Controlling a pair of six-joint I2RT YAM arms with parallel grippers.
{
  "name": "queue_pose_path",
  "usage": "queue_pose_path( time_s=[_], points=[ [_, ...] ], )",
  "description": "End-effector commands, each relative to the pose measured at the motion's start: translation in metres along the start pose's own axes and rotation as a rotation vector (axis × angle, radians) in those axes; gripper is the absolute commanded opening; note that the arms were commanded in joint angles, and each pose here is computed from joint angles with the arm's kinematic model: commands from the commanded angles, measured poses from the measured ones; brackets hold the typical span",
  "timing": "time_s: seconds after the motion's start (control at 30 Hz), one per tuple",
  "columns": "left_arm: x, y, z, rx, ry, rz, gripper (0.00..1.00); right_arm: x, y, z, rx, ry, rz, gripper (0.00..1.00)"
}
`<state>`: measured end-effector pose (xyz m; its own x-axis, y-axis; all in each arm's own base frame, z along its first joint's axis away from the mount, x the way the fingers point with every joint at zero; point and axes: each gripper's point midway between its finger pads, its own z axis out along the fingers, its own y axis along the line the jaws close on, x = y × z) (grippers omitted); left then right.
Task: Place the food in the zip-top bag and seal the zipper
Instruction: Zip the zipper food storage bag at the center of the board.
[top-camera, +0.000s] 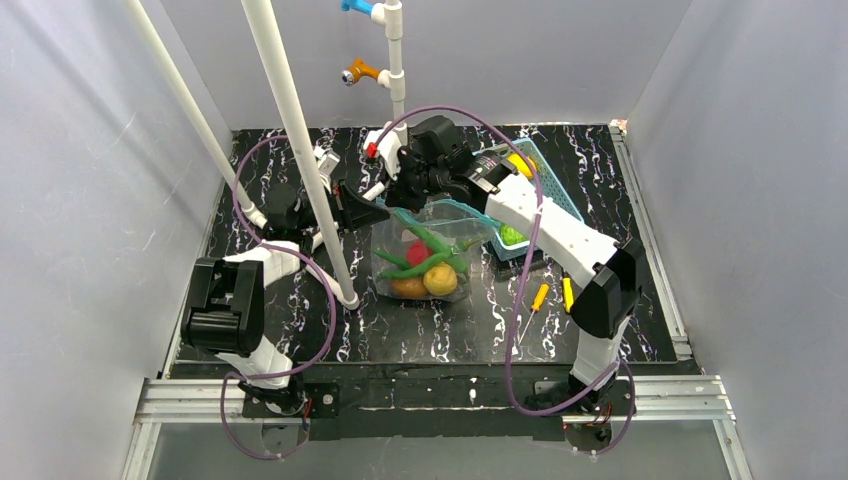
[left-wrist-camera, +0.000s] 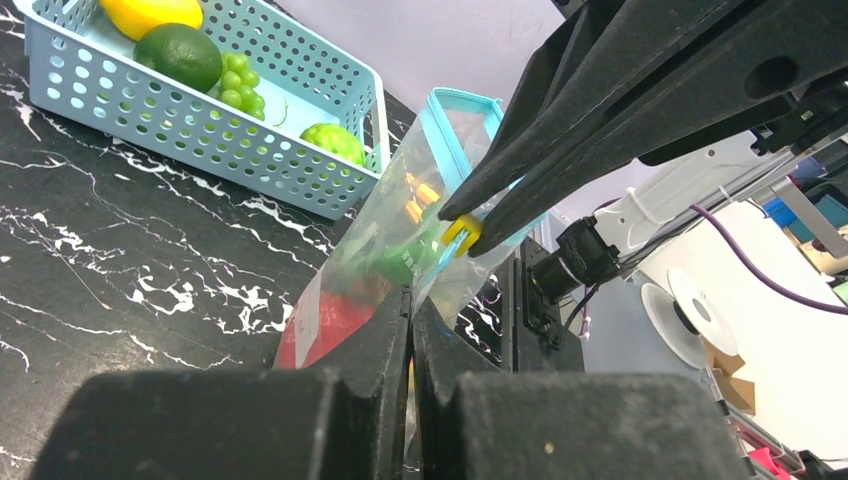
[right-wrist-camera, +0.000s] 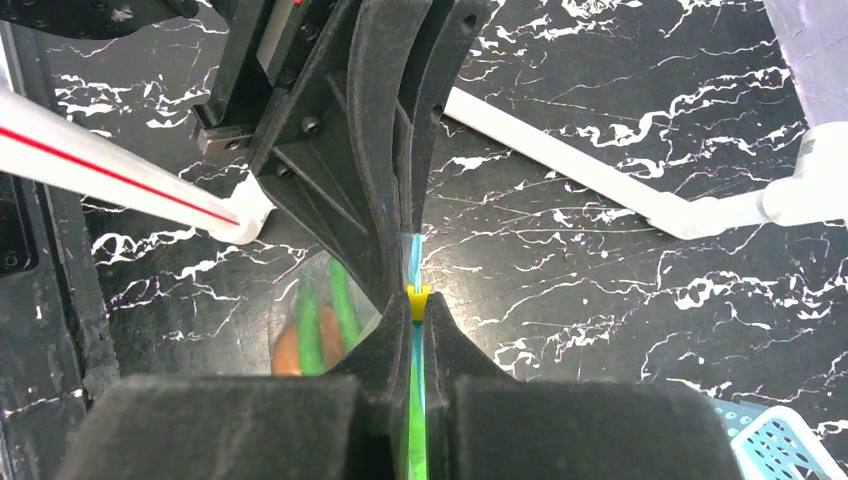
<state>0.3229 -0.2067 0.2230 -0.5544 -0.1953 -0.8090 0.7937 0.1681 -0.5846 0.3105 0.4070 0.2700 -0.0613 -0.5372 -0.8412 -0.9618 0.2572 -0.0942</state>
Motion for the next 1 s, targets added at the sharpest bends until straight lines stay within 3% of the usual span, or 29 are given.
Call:
queue_pose_path(
  time_s=[0.0,0.23,0.63,0.97],
  points=[
    [-0.024,-0.016,-0.005,0.018,-0.046,0.123,0.0,-0.017,-0.007,-0.037,0.062,-0.044,-0.021,0.01],
    [-0.025,-0.017,-0.007,0.004,-0.052,0.139,0.0,-0.013,-0.007,-0.055,0.099,-0.052,-0.022,0.01],
    [-0.03,-0.02,-0.01,0.006,-0.062,0.146,0.0,0.029,-0.01,-0.089,0.223,-0.006,0.038,0.01],
    [-0.027,0.022,-0.031,-0.224,-0.009,0.121,0.0,0.083,-0.002,-0.13,0.319,0.016,0.082,0.01]
  ],
)
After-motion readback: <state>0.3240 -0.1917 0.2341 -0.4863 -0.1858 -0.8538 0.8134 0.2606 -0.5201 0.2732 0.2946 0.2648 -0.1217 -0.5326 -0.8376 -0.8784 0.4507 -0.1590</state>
